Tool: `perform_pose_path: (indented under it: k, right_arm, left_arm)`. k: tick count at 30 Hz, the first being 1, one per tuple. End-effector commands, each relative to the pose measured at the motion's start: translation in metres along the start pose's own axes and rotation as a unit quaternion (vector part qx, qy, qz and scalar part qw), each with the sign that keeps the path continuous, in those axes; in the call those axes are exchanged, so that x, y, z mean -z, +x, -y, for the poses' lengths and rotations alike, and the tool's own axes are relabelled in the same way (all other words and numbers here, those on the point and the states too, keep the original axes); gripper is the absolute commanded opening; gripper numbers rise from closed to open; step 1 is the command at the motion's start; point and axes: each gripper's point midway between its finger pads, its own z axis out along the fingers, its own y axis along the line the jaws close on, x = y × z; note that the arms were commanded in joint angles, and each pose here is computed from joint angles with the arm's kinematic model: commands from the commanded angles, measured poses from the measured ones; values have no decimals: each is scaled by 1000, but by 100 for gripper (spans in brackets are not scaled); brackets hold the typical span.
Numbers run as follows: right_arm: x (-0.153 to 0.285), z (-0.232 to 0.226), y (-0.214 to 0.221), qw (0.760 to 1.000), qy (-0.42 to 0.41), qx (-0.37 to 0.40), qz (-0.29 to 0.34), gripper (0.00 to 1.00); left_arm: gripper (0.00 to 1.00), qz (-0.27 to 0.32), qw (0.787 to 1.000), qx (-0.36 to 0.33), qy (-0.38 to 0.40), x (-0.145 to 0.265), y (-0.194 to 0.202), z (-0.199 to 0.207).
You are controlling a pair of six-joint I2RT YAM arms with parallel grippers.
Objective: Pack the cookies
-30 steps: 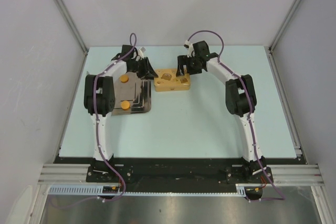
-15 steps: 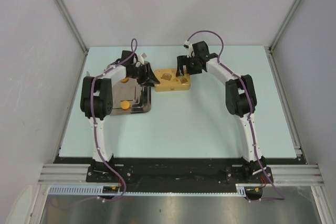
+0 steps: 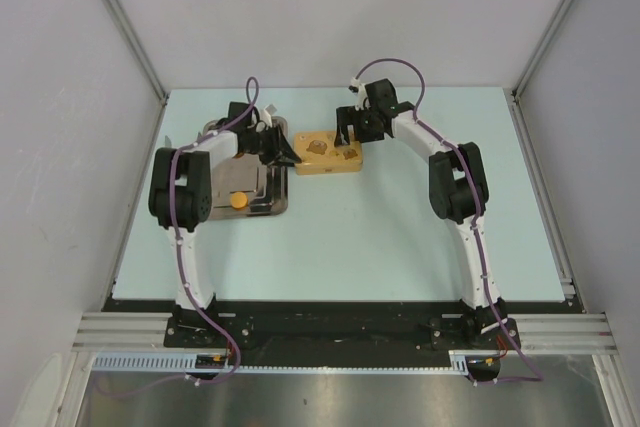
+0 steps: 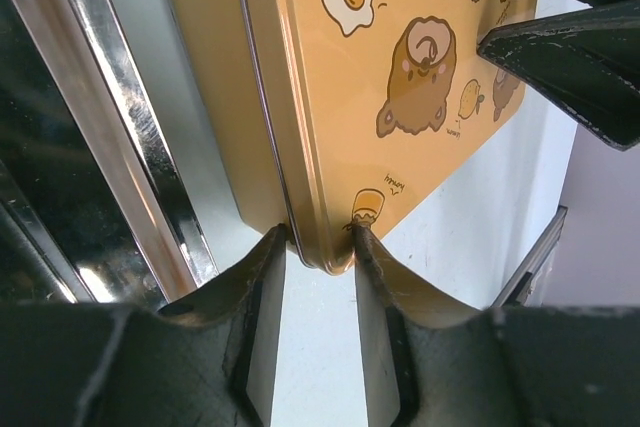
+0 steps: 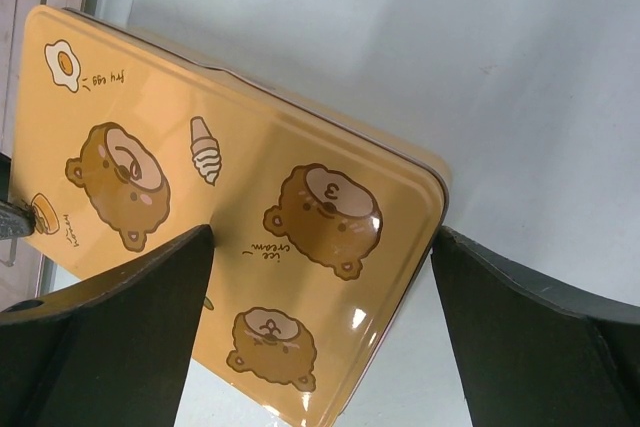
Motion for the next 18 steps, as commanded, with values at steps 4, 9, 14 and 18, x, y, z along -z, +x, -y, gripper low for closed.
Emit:
perform_pose_path:
  k: [4,9,14,18]
  right_arm:
    - [16,3,9,1000,22,13,-15,96]
    - [40,-3,-6,1000,18,15,6,97]
    - [67,-8,-21,999,17,21,28,99]
    - [88,-12,-28,999,18,24,44,99]
  left_arm:
    - [44,-54,997,14,-56,-7,44,-23]
    - [50,-38,998,-12,-52,6,31,-9]
    - [52,-7,996,-57,-62,22,10,4]
    - [54,19,993,-90,-72,37,-6,17]
